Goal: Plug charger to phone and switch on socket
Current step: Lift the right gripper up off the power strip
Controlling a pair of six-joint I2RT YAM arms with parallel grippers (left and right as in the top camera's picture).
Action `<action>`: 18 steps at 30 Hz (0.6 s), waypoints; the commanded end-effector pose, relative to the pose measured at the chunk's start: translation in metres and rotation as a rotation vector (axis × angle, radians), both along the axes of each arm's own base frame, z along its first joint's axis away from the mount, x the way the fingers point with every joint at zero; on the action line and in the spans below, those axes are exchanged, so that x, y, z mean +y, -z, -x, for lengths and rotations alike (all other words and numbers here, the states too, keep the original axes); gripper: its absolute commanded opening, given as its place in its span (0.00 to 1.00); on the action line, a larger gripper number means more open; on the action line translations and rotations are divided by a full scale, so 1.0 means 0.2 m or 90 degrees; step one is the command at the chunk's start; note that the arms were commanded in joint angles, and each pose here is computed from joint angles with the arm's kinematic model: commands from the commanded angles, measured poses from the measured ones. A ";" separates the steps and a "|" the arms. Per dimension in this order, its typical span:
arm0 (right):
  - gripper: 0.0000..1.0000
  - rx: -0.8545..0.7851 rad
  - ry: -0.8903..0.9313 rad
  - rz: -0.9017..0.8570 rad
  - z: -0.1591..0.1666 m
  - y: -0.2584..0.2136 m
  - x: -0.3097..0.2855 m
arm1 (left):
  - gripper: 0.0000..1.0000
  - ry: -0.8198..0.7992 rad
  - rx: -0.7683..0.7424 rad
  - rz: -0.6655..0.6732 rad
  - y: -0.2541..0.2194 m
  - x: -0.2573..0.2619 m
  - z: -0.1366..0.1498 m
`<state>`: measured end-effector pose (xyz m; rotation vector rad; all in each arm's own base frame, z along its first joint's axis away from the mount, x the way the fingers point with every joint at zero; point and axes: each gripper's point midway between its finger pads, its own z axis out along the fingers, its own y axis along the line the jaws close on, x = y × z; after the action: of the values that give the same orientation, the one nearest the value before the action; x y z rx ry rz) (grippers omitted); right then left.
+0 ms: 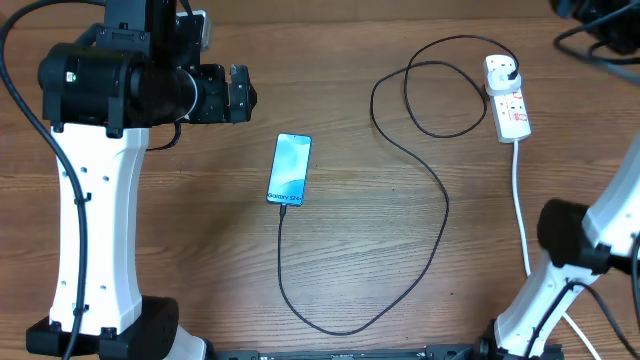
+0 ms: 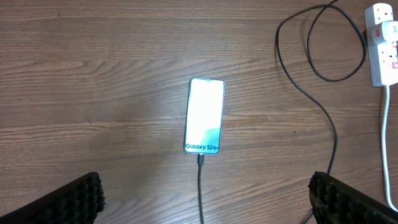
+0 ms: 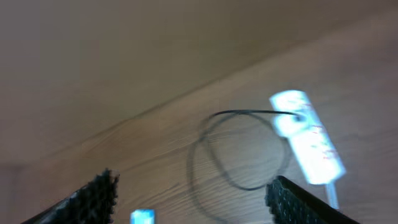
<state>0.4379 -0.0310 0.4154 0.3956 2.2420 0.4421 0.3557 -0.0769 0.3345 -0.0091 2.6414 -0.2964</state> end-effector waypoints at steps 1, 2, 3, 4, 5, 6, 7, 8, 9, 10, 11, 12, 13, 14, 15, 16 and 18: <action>0.83 -0.090 -0.083 0.018 0.18 -0.25 0.24 | 1.00 0.000 -0.018 -0.007 -0.04 0.02 0.02; 0.84 -0.100 -0.100 0.018 0.21 -0.28 0.29 | 1.00 0.000 -0.018 -0.007 -0.04 0.02 0.02; 0.85 -0.108 -0.118 0.018 0.24 -0.30 0.35 | 1.00 0.000 -0.018 -0.007 -0.04 0.02 0.02; 0.85 -0.117 -0.138 0.018 0.27 -0.33 0.41 | 1.00 0.000 -0.018 -0.007 -0.04 0.02 0.02; 0.85 -0.122 -0.155 0.017 0.30 -0.34 0.46 | 1.00 0.000 -0.018 -0.007 -0.04 0.02 0.02; 0.86 -0.126 -0.173 0.015 0.33 -0.36 0.52 | 1.00 0.000 -0.018 -0.007 -0.04 0.02 0.02; 0.86 -0.127 -0.194 0.014 0.36 -0.36 0.58 | 1.00 0.000 -0.018 -0.007 -0.04 0.02 0.02; 0.86 -0.126 -0.215 0.016 0.39 -0.37 0.63 | 1.00 0.000 -0.018 -0.007 -0.04 0.02 0.02; 0.88 -0.124 -0.242 0.022 0.42 -0.36 0.68 | 1.00 0.000 -0.018 -0.007 -0.04 0.02 0.02; 0.90 -0.118 -0.262 0.026 0.45 -0.35 0.72 | 1.00 0.000 -0.018 -0.007 -0.04 0.02 0.02; 0.94 -0.106 -0.279 0.031 0.48 -0.33 0.76 | 1.00 0.000 -0.018 -0.007 -0.04 0.02 0.02; 0.95 -0.096 -0.284 0.035 0.50 -0.32 0.78 | 1.00 0.000 -0.018 -0.007 -0.04 0.02 0.02; 0.95 -0.083 -0.288 0.041 0.52 -0.29 0.80 | 1.00 0.000 -0.018 -0.007 -0.04 0.02 0.02; 0.96 -0.065 -0.290 0.050 0.54 -0.26 0.81 | 1.00 0.000 -0.018 -0.007 -0.04 0.02 0.02; 0.97 -0.049 -0.292 0.058 0.56 -0.23 0.82 | 1.00 0.000 -0.018 -0.007 -0.04 0.02 0.02; 0.98 -0.030 -0.295 0.066 0.59 -0.19 0.83 | 1.00 0.000 -0.018 -0.007 -0.04 0.02 0.02; 1.00 0.009 -0.305 0.078 0.63 -0.11 0.85 | 1.00 0.000 -0.018 -0.007 -0.04 0.02 0.02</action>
<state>0.3202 0.1435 0.4469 -0.2003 2.3214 0.6170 0.3557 -0.0769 0.3345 -0.0091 2.6414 -0.2964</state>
